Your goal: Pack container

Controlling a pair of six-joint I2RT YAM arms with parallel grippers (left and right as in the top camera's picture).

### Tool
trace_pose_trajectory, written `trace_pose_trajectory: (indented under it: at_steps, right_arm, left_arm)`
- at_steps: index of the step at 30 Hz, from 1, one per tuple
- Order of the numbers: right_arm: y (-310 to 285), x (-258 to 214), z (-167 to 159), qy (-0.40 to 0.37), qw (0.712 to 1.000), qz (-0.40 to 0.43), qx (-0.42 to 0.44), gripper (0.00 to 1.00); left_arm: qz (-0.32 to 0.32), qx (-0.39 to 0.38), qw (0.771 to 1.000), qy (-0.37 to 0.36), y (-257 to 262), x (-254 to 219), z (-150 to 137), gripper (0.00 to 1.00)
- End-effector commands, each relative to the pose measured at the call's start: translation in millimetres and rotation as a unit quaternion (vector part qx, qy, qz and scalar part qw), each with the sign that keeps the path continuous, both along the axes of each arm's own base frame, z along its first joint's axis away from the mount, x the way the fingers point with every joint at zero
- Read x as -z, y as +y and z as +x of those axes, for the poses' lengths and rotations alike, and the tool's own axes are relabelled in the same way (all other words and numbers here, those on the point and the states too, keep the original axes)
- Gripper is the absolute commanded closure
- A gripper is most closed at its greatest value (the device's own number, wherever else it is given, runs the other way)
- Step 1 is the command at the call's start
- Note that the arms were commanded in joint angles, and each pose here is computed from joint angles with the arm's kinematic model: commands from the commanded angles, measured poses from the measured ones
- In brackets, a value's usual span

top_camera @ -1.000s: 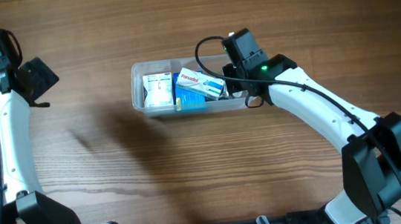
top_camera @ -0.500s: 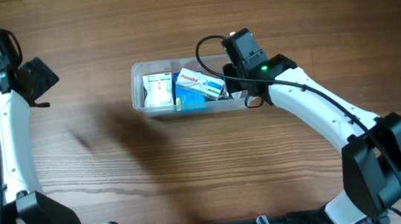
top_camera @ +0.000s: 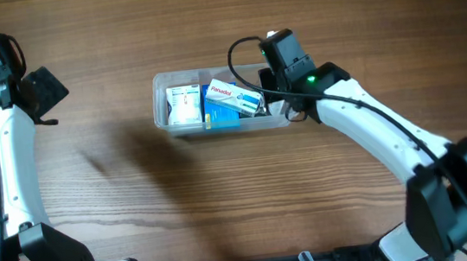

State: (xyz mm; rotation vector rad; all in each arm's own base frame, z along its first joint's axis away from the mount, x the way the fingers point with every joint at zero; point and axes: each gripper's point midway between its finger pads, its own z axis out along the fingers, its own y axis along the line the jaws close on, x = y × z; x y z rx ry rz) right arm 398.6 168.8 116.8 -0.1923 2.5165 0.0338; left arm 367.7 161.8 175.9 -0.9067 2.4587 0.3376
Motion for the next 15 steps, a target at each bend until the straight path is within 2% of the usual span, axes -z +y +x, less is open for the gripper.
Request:
trace_pose_trajectory:
  at_steps: [1, 4, 5, 11, 14, 15]
  right_arm:
    - [-6, -84, 13, -0.102, 0.995, 0.002, 0.000, 0.43]
    - [-9, -147, -2, -0.163, 0.986, 0.044, -0.005, 0.38]
    - [-13, -168, -13, -0.181, 0.982, 0.058, -0.008, 0.32]
    - [-66, -262, -117, -0.264, 0.959, 0.105, -0.006, 0.12]
    - [-94, -282, -170, -0.295, 0.948, 0.121, -0.005, 0.00]
    - [-106, -286, -192, -0.306, 0.943, 0.129, -0.003, 0.00]
  left_arm:
    - [0.010, -0.003, 1.000, -0.010, 3, -10, -1, 0.00]
    - [0.010, -0.003, 1.000, -0.010, 3, -10, -1, 0.00]
    - [0.010, -0.003, 1.000, -0.011, 3, -10, -1, 0.00]
    - [0.010, -0.003, 1.000, -0.011, 3, -10, -1, 0.00]
    - [0.010, -0.003, 1.000, -0.010, 3, -10, -1, 0.00]
    - [0.010, -0.003, 1.000, -0.010, 3, -10, -1, 0.00]
